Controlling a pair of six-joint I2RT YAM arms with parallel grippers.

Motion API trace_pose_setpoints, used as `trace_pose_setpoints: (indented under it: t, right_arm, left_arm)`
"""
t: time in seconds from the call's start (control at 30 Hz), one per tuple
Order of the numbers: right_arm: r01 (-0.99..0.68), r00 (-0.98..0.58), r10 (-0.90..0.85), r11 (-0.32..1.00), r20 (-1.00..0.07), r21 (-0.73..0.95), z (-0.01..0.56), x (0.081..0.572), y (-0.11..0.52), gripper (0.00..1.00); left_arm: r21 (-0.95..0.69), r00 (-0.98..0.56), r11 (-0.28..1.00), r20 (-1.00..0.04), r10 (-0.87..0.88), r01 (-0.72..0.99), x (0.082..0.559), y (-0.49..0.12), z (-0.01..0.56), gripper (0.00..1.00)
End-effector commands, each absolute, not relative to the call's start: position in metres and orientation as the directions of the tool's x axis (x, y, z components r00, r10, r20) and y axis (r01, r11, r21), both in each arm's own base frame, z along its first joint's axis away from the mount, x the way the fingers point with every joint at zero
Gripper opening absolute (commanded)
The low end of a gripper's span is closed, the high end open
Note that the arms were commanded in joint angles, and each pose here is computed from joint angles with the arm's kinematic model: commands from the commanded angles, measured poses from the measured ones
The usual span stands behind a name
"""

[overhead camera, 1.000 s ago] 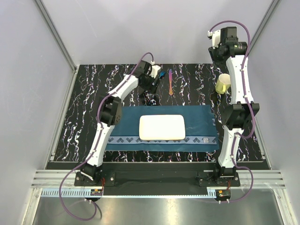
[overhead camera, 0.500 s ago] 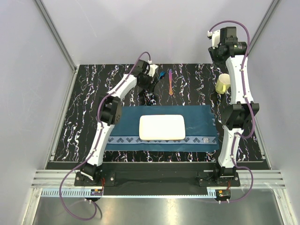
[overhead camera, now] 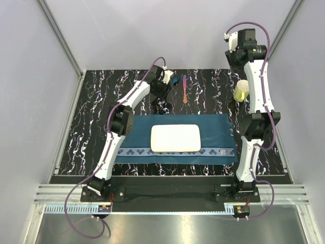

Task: Set the dinner table for one person
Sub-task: Move the fork to the center of the board.

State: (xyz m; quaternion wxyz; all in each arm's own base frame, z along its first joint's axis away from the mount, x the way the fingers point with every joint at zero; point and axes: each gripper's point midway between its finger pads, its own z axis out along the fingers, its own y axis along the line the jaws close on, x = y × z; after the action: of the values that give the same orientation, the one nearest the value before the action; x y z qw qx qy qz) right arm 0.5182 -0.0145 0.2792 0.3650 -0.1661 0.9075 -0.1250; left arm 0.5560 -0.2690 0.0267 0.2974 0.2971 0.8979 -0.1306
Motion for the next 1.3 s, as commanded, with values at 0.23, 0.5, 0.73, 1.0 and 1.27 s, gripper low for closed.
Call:
trace_pose_setpoints:
  t: [0.23,0.5,0.73,1.0,1.27]
  right_arm:
    - [-0.192,-0.622,-0.411,0.905,-0.667,-0.378,0.305,0.523,-0.01,0.45]
    - [-0.195,-0.619,-0.414,0.904,-0.667,-0.381,0.305,0.524,-0.009,0.45]
    - [-0.197,-0.617,-0.416,0.903,-0.668,-0.381,0.307,0.524,-0.007,0.45]
    - [-0.2,-0.616,-0.417,0.903,-0.668,-0.38,0.306,0.524,-0.006,0.45]
    - [-0.2,-0.613,-0.417,0.904,-0.671,-0.378,0.307,0.525,-0.005,0.45]
  left_arm:
    - [0.014,-0.615,0.764,-0.585,0.529,0.644,0.552,-0.268,0.025,0.61]
    - [0.008,-0.627,0.767,-0.57,0.531,0.642,0.549,-0.266,0.017,0.46]
    - [0.008,-0.628,0.769,-0.571,0.529,0.64,0.549,-0.266,0.017,0.3]
    - [0.018,-0.631,0.774,-0.567,0.529,0.633,0.55,-0.264,0.017,0.11]
    - [0.025,-0.635,0.777,-0.561,0.531,0.628,0.549,-0.261,0.017,0.0]
